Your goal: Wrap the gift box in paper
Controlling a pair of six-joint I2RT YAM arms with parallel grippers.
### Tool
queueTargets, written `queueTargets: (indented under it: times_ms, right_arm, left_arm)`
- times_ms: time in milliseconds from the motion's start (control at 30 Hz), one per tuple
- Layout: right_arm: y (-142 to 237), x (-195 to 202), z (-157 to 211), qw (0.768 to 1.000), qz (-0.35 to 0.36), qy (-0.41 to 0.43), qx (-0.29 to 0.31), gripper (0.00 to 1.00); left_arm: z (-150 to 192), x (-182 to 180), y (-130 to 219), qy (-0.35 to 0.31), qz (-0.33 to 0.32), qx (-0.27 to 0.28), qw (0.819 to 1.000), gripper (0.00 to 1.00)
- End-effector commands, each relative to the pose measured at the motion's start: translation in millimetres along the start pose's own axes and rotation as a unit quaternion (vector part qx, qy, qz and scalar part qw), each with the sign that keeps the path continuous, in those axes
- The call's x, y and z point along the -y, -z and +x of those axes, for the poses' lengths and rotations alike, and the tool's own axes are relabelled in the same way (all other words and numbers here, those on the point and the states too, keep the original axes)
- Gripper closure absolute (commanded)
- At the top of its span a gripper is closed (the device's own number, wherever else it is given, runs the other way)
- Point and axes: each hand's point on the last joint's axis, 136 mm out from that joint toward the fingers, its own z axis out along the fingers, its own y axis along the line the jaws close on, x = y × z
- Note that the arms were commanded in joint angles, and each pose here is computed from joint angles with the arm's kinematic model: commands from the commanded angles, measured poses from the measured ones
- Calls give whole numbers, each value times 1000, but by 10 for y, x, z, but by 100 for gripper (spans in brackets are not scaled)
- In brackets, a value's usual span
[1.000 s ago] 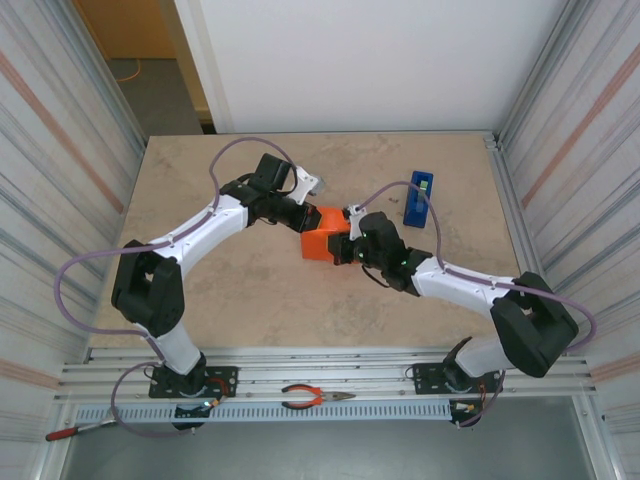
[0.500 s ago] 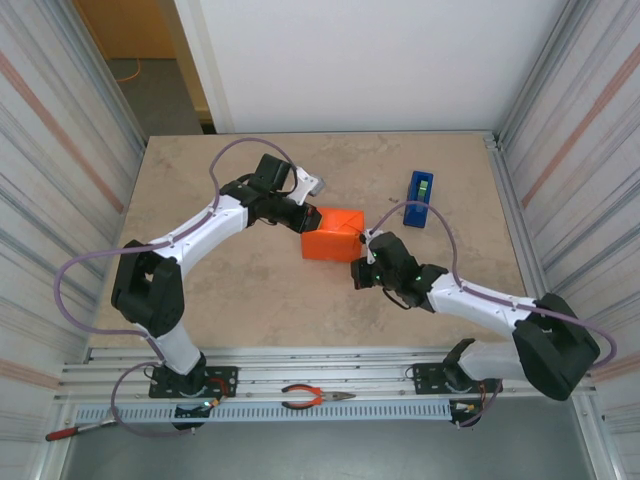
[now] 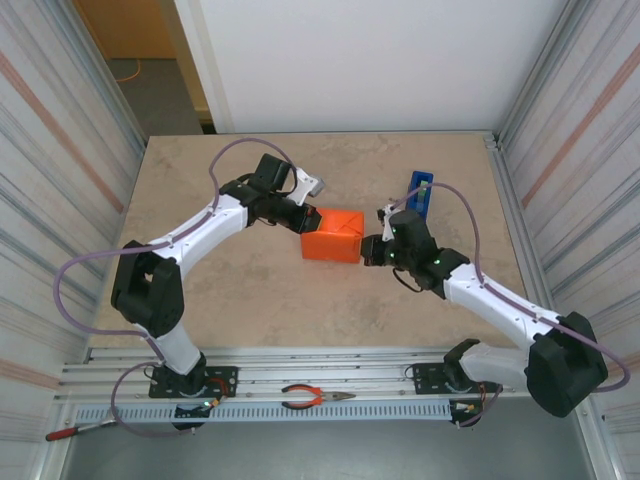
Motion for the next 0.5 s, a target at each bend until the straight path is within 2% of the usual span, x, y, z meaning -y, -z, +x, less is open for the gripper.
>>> queueTargets:
  times_ms: [0, 167, 267, 367, 400, 467]
  right_arm:
    - [146, -131, -156, 999, -32, -24, 10, 100]
    - [216, -64, -230, 998, -41, -50, 22, 100]
    - [261, -28, -228, 997, -42, -55, 27, 100]
    - [307, 43, -209, 997, -35, -61, 31, 100]
    - [326, 64, -201, 997, -34, -63, 32, 96]
    - [358, 111, -185, 997, -30, -67, 33, 81]
  left_arm:
    - [-124, 75, 137, 14, 10, 7, 1000, 83]
    - [-531, 183, 338, 24, 52, 72, 996, 55]
    - [-776, 182, 548, 33, 69, 122, 990, 46]
    - [-922, 100, 787, 41, 60, 168, 983, 39]
    - [-942, 48, 876, 47, 48, 184, 981, 37]
    - [-914, -83, 1010, 61, 21, 208, 976, 32]
